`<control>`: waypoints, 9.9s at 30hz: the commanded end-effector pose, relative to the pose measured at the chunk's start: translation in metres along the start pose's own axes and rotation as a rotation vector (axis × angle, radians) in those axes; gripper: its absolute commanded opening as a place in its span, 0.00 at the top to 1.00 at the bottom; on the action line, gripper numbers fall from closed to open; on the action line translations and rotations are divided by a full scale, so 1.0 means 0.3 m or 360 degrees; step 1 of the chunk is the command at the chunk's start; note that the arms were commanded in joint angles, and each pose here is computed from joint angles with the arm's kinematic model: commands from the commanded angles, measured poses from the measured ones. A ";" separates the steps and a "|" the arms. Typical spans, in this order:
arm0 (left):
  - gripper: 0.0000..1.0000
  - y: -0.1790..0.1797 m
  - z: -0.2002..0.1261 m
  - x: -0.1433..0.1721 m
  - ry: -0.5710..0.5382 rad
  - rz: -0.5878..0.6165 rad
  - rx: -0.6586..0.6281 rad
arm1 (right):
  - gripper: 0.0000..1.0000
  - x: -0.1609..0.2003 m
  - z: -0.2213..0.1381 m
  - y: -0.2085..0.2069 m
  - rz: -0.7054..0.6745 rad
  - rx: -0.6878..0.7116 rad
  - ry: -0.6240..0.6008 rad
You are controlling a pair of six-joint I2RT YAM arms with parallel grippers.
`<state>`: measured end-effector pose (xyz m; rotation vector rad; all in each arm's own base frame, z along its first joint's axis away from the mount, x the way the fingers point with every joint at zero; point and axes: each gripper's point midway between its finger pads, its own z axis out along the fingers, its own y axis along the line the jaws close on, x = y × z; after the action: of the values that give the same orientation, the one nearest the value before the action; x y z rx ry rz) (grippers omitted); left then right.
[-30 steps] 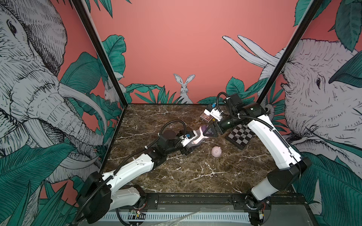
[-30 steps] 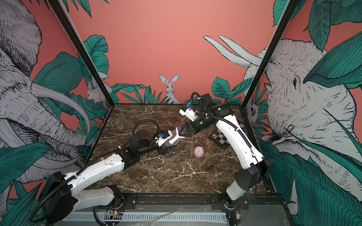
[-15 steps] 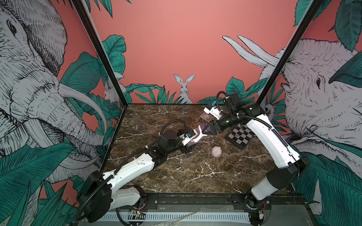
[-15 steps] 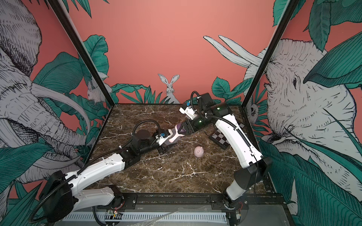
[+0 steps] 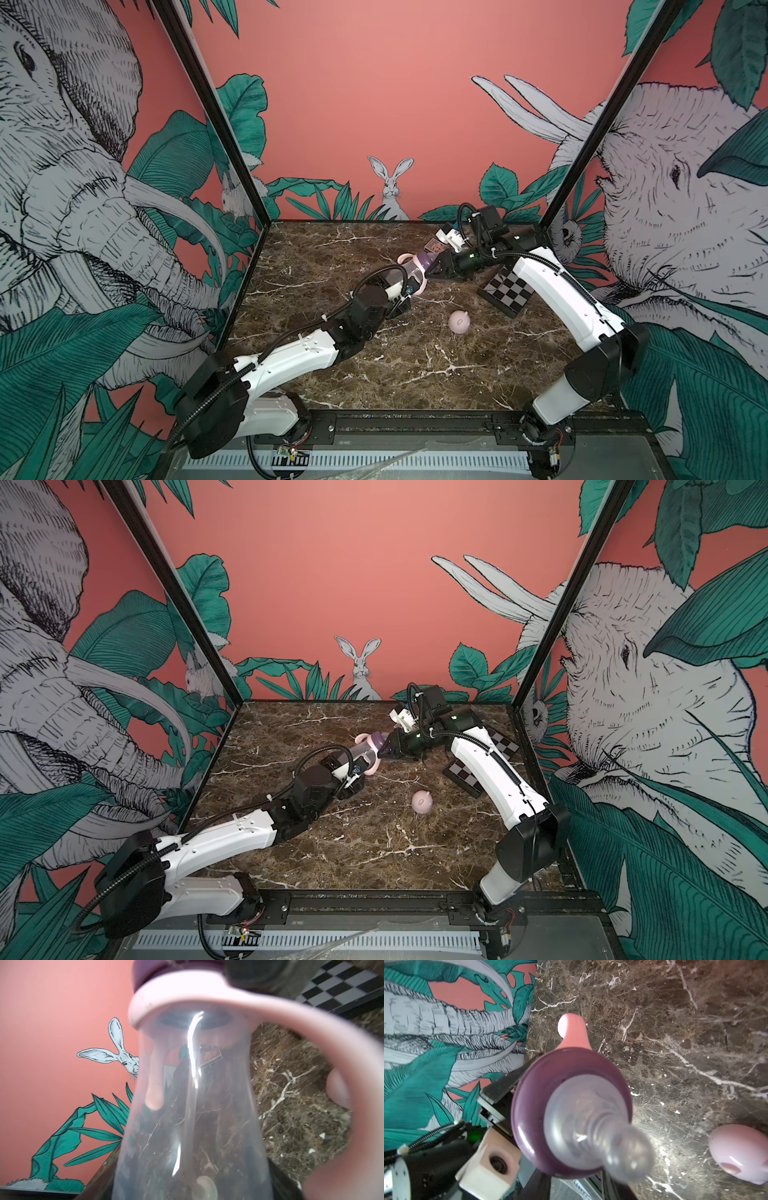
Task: Assemble the baby bottles
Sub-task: Screw the nipple onto the baby bottle, then place the baby bottle at the center of the board, then pick up the lid from the center of the board.
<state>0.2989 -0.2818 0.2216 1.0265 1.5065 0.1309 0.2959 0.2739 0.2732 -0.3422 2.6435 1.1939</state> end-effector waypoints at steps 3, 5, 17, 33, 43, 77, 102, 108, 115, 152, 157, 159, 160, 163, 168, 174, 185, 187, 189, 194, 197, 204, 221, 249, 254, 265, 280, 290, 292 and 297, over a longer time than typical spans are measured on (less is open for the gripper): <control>0.86 -0.016 -0.035 -0.136 -0.0262 0.0056 -0.0031 | 0.46 -0.076 -0.027 0.143 -0.0130 -0.0210 -0.0174; 0.86 -0.006 -0.040 -0.135 -0.0264 0.0044 -0.0045 | 0.44 -0.064 -0.046 0.143 -0.0170 -0.0176 -0.0171; 0.94 0.020 -0.027 -0.087 -0.0258 -0.0100 -0.0014 | 0.37 -0.054 -0.131 0.225 -0.0326 -0.0229 -0.0186; 0.95 0.057 -0.087 -0.095 -0.0407 -0.0324 0.0125 | 0.11 -0.053 -0.149 0.088 -0.0584 -0.0138 -0.0254; 0.95 0.067 -0.158 -0.131 -0.0500 -0.0418 0.0230 | 0.07 -0.083 -0.145 0.088 -0.0674 -0.0317 -0.0286; 0.96 0.094 -0.205 -0.182 -0.0606 -0.0543 0.0269 | 0.14 -0.088 -0.069 0.142 -0.0606 -0.0837 -0.0211; 0.94 0.091 -0.169 -0.178 -0.0590 -0.0568 0.0267 | 0.44 -0.063 -0.055 0.190 -0.0622 -0.0886 -0.0155; 0.39 0.074 -0.149 -0.121 -0.0475 -0.0546 0.0248 | 0.56 -0.079 -0.065 0.151 -0.0639 -0.0616 -0.0206; 0.00 0.043 -0.127 -0.031 -0.0282 -0.0550 0.0248 | 0.57 -0.106 -0.108 0.073 -0.0680 -0.0177 -0.0271; 0.00 0.149 -0.103 0.292 0.0297 -0.1141 0.0086 | 0.55 -0.014 0.355 -0.275 -0.1007 0.1059 -0.0085; 0.01 0.149 -0.106 0.281 0.0281 -0.1134 0.0108 | 0.52 0.000 0.350 -0.275 -0.1015 0.1078 -0.0084; 0.00 0.151 -0.108 0.279 0.0277 -0.1128 0.0106 | 0.52 0.003 0.343 -0.256 -0.1048 0.1091 -0.0105; 0.01 0.154 -0.109 0.278 0.0275 -0.1128 0.0105 | 0.51 0.007 0.340 -0.245 -0.1060 0.1088 -0.0116; 0.00 0.156 -0.111 0.282 0.0286 -0.1118 0.0099 | 0.45 0.011 0.333 -0.234 -0.1064 0.1086 -0.0125; 0.00 0.155 -0.113 0.279 0.0281 -0.1115 0.0106 | 0.40 0.017 0.327 -0.233 -0.1064 0.1087 -0.0135; 0.00 0.157 -0.114 0.279 0.0273 -0.1116 0.0102 | 0.29 0.016 0.308 -0.201 -0.1066 0.1034 -0.0177; 0.00 0.147 -0.093 0.269 0.0272 -0.1118 0.0139 | 0.17 0.012 0.260 -0.135 -0.1097 0.0961 -0.0203; 0.01 0.146 -0.093 0.265 0.0264 -0.1120 0.0147 | 0.17 0.009 0.242 -0.120 -0.1100 0.0955 -0.0218; 0.00 0.144 -0.091 0.262 0.0259 -0.1127 0.0156 | 0.17 0.006 0.226 -0.107 -0.1107 0.0951 -0.0223; 0.01 0.115 -0.080 0.261 0.0264 -0.1106 0.0225 | 0.16 0.011 0.113 -0.071 -0.1075 0.1009 -0.0255; 0.00 0.092 -0.075 0.252 0.0257 -0.1057 0.0299 | 0.16 0.030 0.049 -0.075 -0.1029 0.1056 -0.0258; 0.00 0.039 -0.080 0.189 0.0145 -0.1001 0.0514 | 0.14 0.111 -0.083 -0.163 -0.0784 0.1185 -0.0225; 0.00 -0.046 -0.117 0.126 -0.0034 -0.1011 0.0789 | 0.01 0.257 -0.055 -0.508 -0.0023 0.1100 -0.0246; 0.00 -0.060 -0.112 0.131 -0.0004 -0.1040 0.0823 | 0.19 0.242 0.186 -0.799 0.0374 0.1346 -0.0221; 0.01 -0.061 -0.113 0.135 0.0004 -0.1036 0.0821 | 0.22 0.242 0.189 -0.824 0.0365 0.1404 -0.0212; 0.00 -0.059 -0.110 0.136 0.0013 -0.1037 0.0815 | 0.29 0.230 0.216 -0.838 0.0321 0.1412 -0.0168; 0.00 -0.059 -0.104 0.131 0.0012 -0.1033 0.0827 | 0.34 0.205 0.147 -0.794 0.0158 0.1448 -0.0162; 0.00 -0.063 -0.099 0.133 0.0015 -0.1039 0.0831 | 0.36 0.137 0.062 -0.661 -0.0039 0.1369 -0.0153; 0.00 -0.063 -0.096 0.136 0.0018 -0.1048 0.0825 | 0.37 0.112 0.038 -0.614 -0.0085 0.1330 -0.0169; 0.00 -0.069 -0.095 0.136 0.0007 -0.1046 0.0837 | 0.38 0.048 -0.037 -0.483 -0.0204 0.1245 -0.0198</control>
<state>0.2684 -0.2526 0.1785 0.8741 1.8772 -0.7395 0.3292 0.1695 0.1433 -0.1899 2.6940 0.0666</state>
